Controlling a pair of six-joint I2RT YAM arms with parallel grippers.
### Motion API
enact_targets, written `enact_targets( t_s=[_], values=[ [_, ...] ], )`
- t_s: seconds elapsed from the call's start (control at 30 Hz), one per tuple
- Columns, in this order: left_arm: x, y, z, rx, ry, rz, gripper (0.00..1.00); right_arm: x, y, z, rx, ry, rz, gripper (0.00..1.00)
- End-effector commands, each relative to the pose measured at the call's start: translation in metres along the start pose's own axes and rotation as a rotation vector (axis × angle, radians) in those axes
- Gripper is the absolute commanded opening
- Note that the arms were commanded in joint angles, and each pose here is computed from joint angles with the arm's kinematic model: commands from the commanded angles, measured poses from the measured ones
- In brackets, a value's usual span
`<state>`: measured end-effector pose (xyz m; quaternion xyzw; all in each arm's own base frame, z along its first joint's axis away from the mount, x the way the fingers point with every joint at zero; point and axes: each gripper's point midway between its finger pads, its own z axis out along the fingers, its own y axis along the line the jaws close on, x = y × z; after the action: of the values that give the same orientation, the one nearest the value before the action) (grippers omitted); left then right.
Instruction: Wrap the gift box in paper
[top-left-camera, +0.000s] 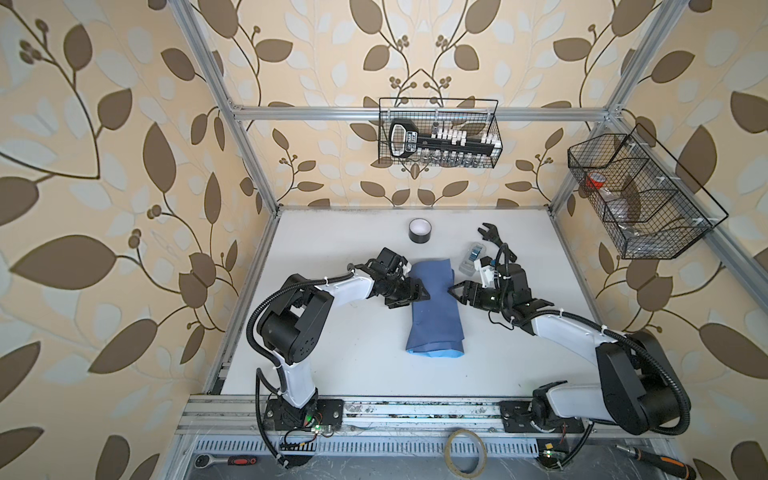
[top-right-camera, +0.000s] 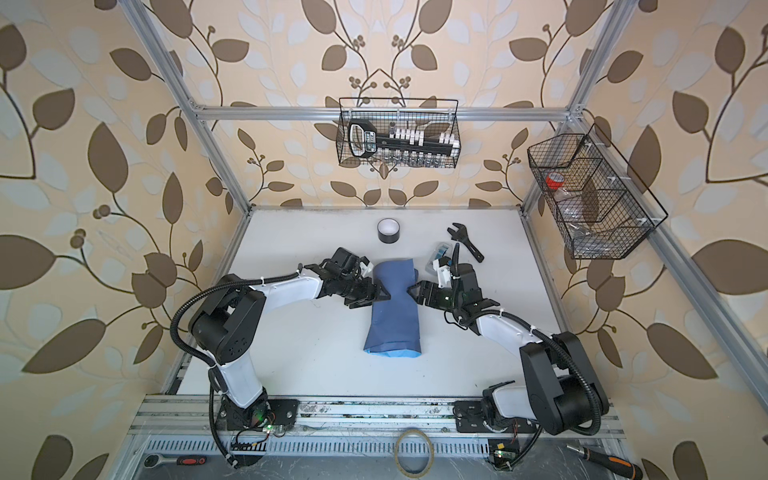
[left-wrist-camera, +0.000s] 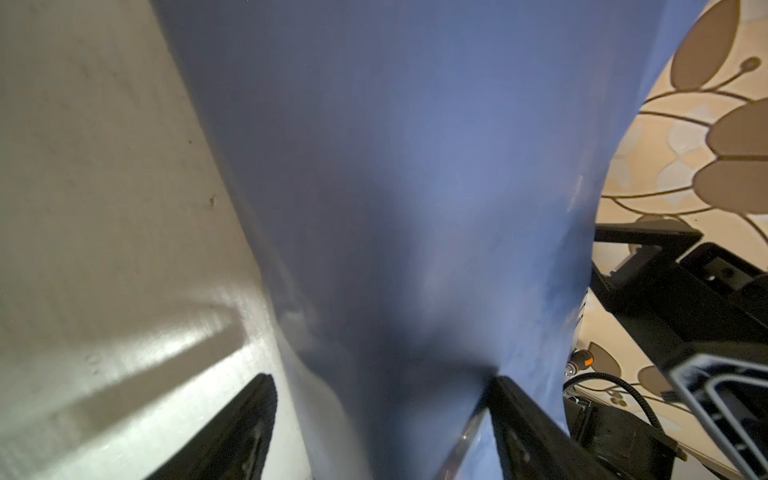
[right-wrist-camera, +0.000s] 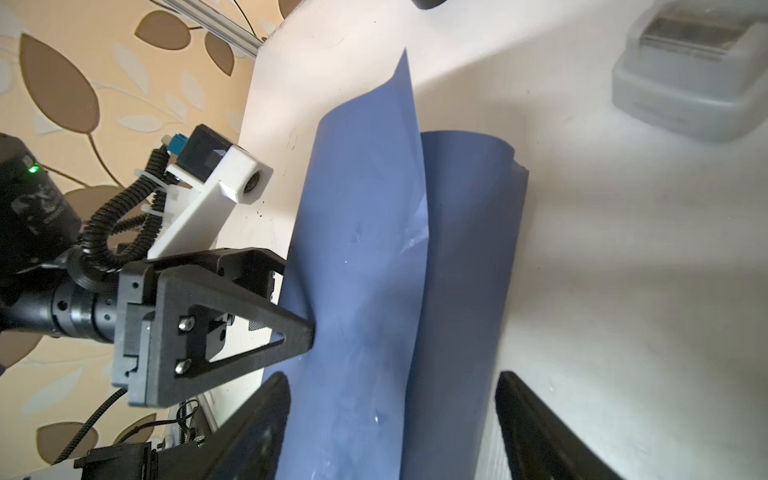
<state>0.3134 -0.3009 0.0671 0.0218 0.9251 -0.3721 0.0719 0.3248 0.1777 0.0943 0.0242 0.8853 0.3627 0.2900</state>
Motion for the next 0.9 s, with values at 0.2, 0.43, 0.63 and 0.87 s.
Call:
enact_targets(
  t_s=[0.2,0.43,0.63,0.87],
  values=[
    [0.011,0.022,0.007,-0.085,0.044,-0.014,0.82,0.025,-0.008,0.02,0.018,0.081,-0.003,0.67],
    [0.006,0.015,0.002,-0.061,0.011,-0.025,0.82,0.044,-0.008,0.024,0.016,0.1,0.003,0.53],
    [0.002,0.002,-0.01,-0.03,-0.027,-0.018,0.83,0.053,-0.01,0.028,0.018,0.107,0.012,0.48],
    [0.007,-0.009,-0.022,0.007,-0.044,-0.023,0.81,0.06,-0.012,0.029,0.022,0.116,0.015,0.48]
  ],
)
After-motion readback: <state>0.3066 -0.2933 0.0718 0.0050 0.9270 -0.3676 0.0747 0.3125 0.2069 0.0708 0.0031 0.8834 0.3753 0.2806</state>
